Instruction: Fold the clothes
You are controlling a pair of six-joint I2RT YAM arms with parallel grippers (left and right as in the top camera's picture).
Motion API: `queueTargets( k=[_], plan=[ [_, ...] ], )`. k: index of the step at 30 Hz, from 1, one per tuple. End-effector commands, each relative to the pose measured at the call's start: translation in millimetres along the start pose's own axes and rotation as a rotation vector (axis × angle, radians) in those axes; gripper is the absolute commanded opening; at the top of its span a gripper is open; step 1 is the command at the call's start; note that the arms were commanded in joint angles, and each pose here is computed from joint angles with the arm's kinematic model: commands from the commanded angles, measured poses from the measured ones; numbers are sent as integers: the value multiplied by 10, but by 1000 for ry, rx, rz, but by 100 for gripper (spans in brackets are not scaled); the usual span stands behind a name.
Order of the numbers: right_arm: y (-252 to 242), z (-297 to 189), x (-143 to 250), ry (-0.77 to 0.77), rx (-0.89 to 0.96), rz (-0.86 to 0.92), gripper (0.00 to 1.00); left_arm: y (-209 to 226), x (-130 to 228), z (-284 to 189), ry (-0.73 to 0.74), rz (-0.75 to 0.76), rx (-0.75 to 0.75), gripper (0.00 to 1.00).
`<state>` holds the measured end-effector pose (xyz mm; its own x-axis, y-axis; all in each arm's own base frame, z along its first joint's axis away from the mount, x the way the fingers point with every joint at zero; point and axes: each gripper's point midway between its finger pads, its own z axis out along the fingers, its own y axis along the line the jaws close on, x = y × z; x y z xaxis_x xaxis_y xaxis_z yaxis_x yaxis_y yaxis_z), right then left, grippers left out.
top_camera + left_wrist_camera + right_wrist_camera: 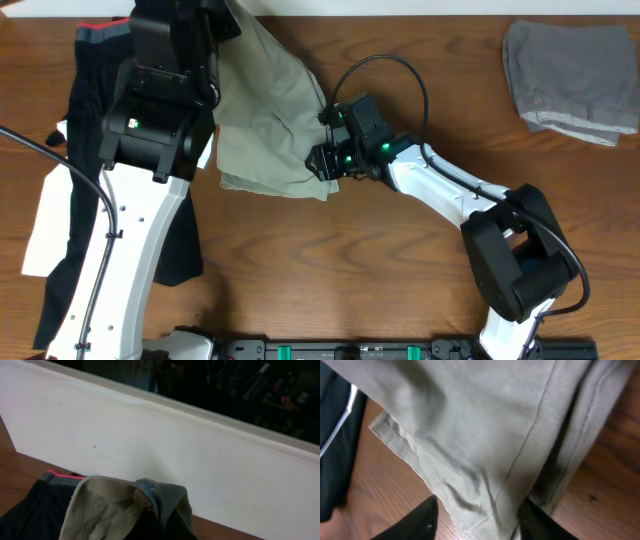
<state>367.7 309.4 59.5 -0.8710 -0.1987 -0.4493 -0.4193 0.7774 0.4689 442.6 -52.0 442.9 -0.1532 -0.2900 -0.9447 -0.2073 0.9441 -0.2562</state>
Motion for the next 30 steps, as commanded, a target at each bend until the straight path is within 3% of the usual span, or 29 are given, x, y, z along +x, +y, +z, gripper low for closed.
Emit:
queueTargets(
  k=[1, 6, 12, 23, 30],
  plan=[
    [13, 18, 18, 8, -24, 10, 45, 17, -300, -192, -69, -18, 4, 6],
    [5, 23, 21, 9, -22, 19, 29, 28, -266, -188, -56, -12, -1, 6],
    [-3, 20, 18, 9, -21, 21, 1, 38, -237, -187, -44, -6, -6, 6],
    [-530, -177, -73, 1, 32, 97, 1, 61, -175, -185, -20, 7, -15, 6],
    [-1106, -574, -388, -70, 69, 162, 1, 67, -158, -185, -13, 10, -17, 6]
  ],
)
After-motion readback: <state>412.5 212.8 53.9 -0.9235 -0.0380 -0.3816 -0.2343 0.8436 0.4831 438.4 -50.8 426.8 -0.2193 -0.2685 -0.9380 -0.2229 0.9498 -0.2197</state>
